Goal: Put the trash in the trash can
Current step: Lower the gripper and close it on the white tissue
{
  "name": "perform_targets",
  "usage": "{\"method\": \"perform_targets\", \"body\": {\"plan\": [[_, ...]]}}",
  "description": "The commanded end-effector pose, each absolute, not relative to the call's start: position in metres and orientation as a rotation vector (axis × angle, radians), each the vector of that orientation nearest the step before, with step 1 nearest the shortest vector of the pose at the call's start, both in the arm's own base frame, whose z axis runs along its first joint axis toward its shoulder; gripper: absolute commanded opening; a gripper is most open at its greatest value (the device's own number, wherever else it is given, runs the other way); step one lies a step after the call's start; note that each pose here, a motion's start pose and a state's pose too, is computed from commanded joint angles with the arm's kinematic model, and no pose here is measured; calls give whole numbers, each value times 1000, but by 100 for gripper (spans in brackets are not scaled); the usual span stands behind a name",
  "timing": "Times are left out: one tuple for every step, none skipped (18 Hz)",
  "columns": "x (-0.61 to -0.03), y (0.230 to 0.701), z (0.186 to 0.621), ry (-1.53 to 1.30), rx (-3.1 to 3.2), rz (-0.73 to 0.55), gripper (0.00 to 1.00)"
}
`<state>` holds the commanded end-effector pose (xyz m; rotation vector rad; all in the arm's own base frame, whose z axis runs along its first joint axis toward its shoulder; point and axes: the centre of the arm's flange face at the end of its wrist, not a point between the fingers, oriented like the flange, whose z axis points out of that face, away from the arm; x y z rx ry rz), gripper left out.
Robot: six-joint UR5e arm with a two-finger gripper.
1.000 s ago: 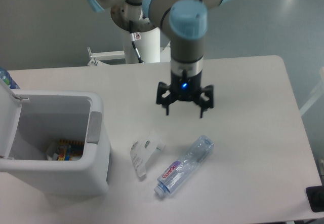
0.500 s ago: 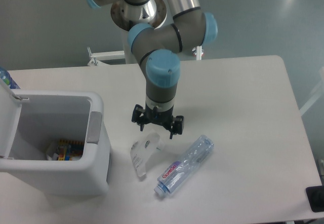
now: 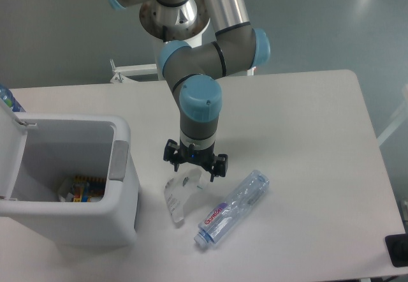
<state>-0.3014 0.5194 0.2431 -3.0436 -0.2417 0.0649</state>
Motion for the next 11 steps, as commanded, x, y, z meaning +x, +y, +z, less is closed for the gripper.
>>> {"method": "perform_targets", "body": {"plan": [[-302,520,244,-251,-3040,67,11],[-303,521,248,-257,-3035,70,5],[-303,521,248,-266,-3033,67,0],[-303,521,249,-273,-3031,68,0],[-301,521,249,-271,-3031,66,0],[-301,521,250,-268,-3031,63,0],[-300,520,251,-257,-3034,59,0],[-299,518,254,-245,-3035,60,0],[-296,514,257,-210,-3034,61,0],[-294,510,260,-149,-3037,58,0],[-292,506,262,-93,-3039,41,0]]}}
